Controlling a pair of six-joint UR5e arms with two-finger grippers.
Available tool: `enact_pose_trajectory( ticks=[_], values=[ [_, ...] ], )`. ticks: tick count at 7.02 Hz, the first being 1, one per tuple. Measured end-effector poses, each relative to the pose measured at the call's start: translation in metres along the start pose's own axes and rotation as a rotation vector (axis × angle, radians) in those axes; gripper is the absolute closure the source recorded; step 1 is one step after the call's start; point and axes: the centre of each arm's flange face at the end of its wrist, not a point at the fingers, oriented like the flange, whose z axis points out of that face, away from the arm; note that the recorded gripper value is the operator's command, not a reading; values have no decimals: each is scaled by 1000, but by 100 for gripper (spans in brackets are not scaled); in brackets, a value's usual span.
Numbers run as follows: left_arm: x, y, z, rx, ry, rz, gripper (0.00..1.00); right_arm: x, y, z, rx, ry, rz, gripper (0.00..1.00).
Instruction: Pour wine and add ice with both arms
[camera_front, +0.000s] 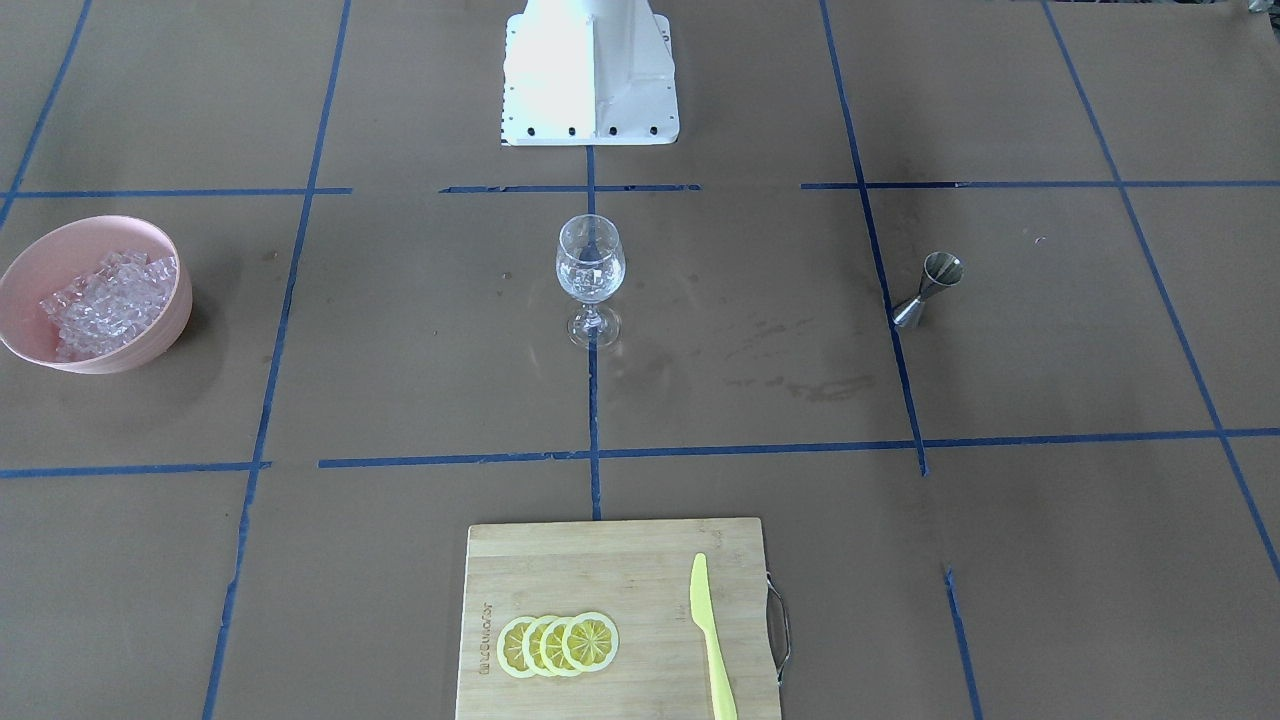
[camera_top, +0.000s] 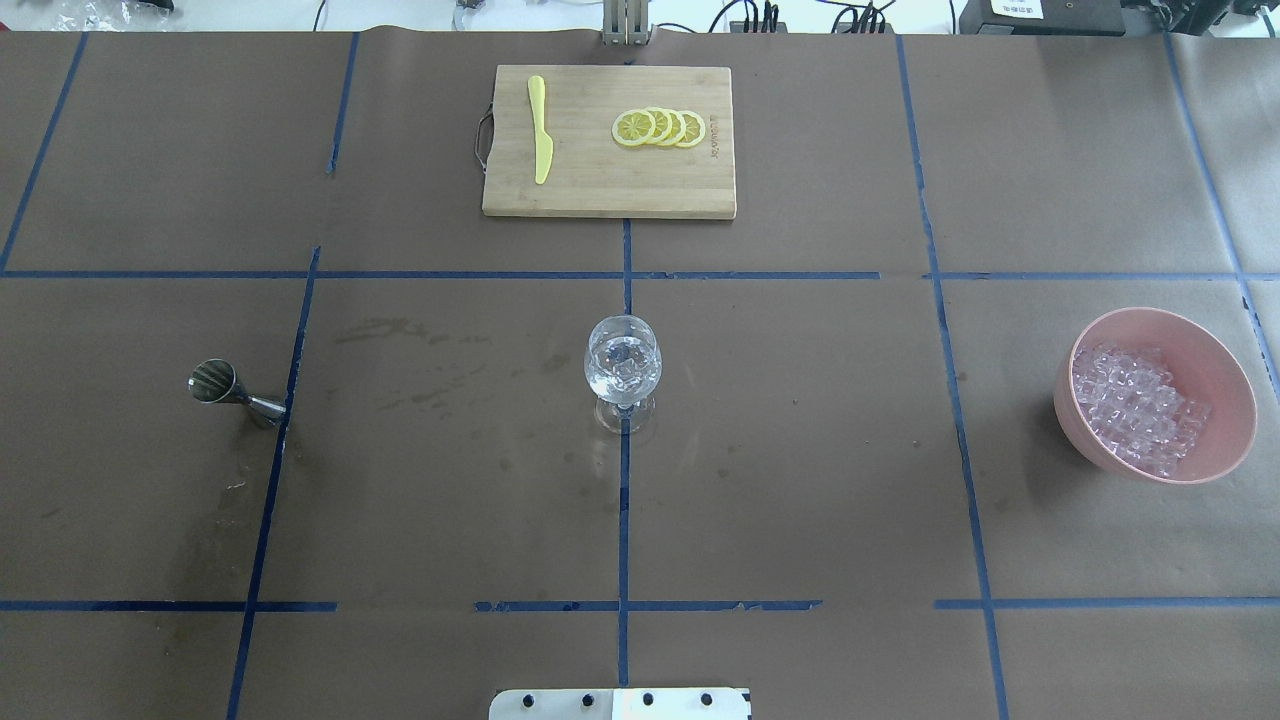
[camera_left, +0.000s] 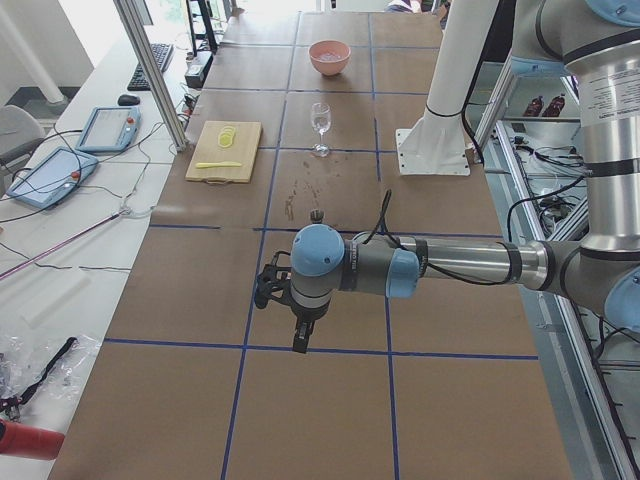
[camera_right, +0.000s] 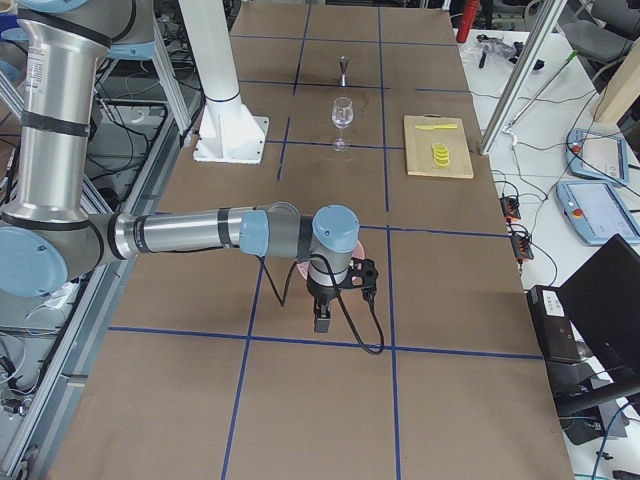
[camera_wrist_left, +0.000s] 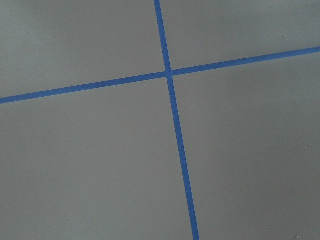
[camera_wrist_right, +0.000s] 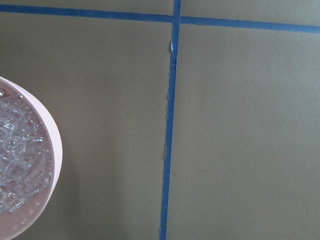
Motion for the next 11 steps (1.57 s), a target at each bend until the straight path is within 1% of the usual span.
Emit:
enact_pose_trajectory(
  ticks=[2, 11],
  values=[
    [0, 0, 0, 1, 0, 1, 0, 1, 1, 1, 3, -7, 0, 0],
    [4, -6, -4, 12, 1, 14, 0, 1, 1, 1, 11, -8, -6, 0]
  ],
)
